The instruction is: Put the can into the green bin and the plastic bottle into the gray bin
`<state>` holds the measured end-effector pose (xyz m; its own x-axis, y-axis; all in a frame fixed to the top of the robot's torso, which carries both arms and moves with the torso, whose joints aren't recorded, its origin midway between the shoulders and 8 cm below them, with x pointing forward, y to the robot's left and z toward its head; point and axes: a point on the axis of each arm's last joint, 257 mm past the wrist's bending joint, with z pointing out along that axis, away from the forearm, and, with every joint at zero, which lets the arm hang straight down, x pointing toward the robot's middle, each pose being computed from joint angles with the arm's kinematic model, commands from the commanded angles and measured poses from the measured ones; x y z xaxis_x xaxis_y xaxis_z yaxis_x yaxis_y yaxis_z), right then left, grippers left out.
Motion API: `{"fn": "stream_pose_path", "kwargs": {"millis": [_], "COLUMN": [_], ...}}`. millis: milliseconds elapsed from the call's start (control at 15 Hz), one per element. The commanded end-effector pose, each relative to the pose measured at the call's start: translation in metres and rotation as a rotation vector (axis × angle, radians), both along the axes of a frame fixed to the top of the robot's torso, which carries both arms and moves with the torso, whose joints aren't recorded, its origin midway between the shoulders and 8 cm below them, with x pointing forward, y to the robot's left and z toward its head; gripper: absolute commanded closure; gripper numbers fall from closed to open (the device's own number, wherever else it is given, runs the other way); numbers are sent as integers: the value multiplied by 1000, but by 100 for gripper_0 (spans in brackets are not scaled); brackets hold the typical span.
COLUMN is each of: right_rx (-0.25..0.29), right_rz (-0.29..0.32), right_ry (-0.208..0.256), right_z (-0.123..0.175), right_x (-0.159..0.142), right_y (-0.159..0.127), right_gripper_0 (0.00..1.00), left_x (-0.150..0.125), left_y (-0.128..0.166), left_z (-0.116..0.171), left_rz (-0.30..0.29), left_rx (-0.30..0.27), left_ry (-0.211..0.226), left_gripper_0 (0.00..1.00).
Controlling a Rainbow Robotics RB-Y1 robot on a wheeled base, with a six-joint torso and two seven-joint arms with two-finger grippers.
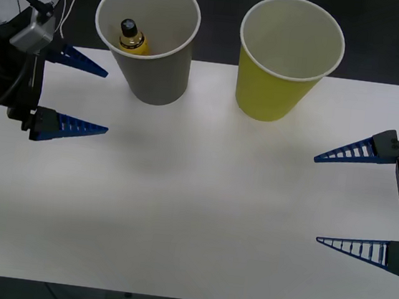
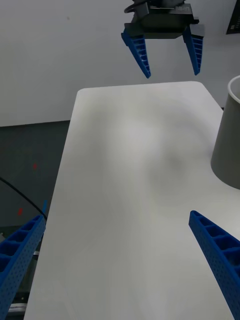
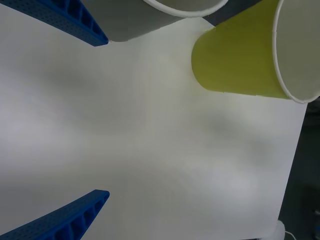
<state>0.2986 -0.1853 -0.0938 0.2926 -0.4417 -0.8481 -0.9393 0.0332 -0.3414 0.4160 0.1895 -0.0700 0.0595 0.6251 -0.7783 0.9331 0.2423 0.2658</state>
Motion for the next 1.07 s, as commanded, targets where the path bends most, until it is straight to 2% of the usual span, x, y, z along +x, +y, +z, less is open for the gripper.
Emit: {"fn": "stream_pose_path", "kwargs": {"millis": [67, 400, 600, 733, 933, 1067], "right_rx": [0, 0, 0, 0, 0, 0], "right_rz": [0, 0, 0, 0, 0, 0], "right_ry": [0, 0, 0, 0, 0, 0], "right_z": [0, 0, 0, 0, 0, 0], "right_x": [0, 0, 0, 0, 0, 0], "right_y": [0, 0, 0, 0, 0, 0], "right_gripper_0": [0, 0, 0, 0, 0, 0], "left_x": [-19, -58, -79, -90, -101, -106], "left_y": [-7, -17, -10, -5, -3, -1], "left_z": [0, -1, -2, -3, -9, -12], "left_rz": [12, -20, -58, -70, -92, -102], "left_rx": [-5, -1, 34, 45, 57, 48], "left_ry": [-11, -29, -18, -15, -33, -37], "left_gripper_0": [0, 0, 0, 0, 0, 0]}}
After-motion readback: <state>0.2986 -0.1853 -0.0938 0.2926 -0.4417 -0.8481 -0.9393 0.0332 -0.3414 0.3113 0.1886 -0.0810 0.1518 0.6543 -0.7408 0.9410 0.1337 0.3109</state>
